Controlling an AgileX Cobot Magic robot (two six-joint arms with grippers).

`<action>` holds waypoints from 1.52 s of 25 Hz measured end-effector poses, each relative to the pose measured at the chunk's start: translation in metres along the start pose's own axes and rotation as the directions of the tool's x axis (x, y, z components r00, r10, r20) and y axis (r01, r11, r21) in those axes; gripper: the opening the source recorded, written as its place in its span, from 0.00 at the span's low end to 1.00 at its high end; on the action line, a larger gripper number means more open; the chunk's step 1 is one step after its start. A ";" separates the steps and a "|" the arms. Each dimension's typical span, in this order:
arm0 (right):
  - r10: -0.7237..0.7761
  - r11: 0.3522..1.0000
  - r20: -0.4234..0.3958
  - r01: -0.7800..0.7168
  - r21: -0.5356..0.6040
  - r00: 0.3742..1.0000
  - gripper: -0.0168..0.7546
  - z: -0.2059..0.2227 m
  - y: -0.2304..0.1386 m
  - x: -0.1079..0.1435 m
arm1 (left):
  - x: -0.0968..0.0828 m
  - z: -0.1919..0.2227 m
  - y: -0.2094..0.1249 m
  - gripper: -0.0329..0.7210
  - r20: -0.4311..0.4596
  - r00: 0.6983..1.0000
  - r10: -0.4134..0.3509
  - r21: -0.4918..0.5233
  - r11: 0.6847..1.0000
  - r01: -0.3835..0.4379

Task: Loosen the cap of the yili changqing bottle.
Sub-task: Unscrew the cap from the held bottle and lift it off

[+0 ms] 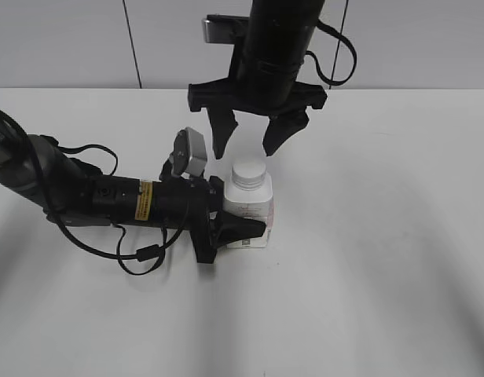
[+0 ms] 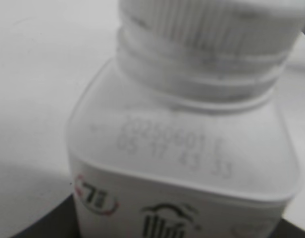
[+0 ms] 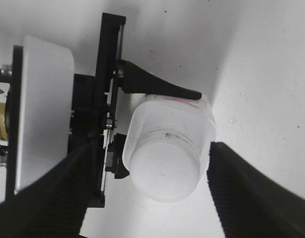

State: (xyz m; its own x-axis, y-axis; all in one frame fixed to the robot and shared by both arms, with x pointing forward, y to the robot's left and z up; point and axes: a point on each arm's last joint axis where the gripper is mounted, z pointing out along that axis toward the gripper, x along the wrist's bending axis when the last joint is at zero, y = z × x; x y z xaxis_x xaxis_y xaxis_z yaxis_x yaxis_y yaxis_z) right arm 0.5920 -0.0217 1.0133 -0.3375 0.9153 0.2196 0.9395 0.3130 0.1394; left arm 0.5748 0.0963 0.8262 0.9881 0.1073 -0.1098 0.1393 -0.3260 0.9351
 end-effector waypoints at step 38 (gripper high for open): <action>0.020 0.998 0.011 -0.021 0.061 1.000 0.52 0.016 -0.008 -0.005 | 0.000 0.000 0.000 0.53 0.001 1.000 0.000 0.000 1.000 0.000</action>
State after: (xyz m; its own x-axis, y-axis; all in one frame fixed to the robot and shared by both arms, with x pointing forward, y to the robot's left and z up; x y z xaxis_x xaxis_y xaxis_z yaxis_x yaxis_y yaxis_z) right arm 0.5871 -0.0244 0.9962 -0.3180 0.9242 0.2114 0.9481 0.3088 0.0761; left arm 0.5747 0.0963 0.8263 0.9882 0.1062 -0.1105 0.1396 -0.3258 0.9351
